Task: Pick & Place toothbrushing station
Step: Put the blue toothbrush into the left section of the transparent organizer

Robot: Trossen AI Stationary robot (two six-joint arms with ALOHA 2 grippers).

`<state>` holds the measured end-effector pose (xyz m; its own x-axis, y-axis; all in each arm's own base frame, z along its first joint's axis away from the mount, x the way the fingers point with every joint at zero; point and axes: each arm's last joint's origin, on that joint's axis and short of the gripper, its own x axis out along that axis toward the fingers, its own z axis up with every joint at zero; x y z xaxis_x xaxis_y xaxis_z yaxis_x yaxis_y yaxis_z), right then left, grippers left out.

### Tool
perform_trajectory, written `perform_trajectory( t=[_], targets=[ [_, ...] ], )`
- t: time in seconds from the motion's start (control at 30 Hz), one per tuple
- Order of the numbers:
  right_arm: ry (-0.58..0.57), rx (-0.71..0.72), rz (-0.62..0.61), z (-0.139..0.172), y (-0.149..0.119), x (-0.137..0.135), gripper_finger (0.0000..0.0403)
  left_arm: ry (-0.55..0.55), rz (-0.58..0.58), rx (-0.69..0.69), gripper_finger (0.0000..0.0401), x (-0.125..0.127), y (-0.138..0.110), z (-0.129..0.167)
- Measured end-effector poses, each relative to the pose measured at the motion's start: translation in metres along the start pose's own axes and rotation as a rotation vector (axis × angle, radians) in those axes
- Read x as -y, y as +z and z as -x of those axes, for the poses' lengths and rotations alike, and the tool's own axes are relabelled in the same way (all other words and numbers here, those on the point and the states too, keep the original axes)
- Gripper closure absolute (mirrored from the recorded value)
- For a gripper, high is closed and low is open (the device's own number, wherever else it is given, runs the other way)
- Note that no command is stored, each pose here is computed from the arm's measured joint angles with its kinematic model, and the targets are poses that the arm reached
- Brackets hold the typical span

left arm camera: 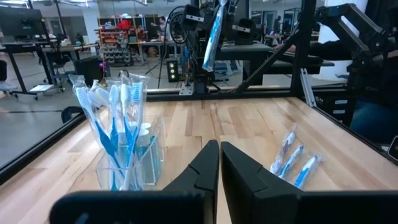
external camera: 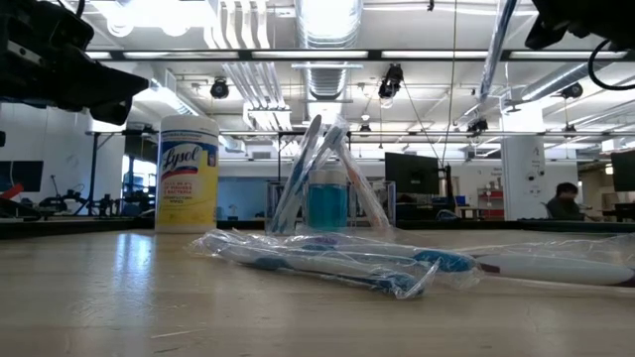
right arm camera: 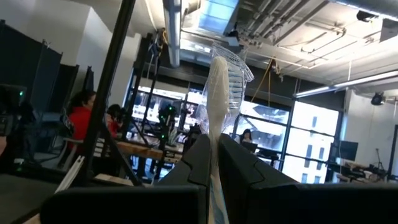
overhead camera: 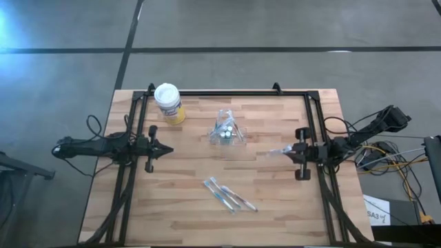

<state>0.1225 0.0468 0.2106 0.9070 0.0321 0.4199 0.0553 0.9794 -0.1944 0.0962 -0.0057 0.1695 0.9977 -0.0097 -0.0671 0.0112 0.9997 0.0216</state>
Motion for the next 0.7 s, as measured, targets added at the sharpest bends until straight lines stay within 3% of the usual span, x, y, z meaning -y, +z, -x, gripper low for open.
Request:
perform_trajectory(
  t=[0.43,0.53,0.7],
  targets=[
    [-0.01,-0.021,-0.022,-0.004,0.0,0.001,0.039,0.051,0.054,0.067,0.0385,-0.002,0.005,0.0],
    [-0.022,-0.066,-0.027,-0.011,-0.003,0.002,0.039,0.114,0.113,0.09,0.0385,-0.003,0.007,0.0],
    [-0.044,-0.166,-0.002,-0.034,-0.007,0.003,0.039,0.107,0.117,0.129,0.0385,-0.003,0.011,0.0]
  ],
)
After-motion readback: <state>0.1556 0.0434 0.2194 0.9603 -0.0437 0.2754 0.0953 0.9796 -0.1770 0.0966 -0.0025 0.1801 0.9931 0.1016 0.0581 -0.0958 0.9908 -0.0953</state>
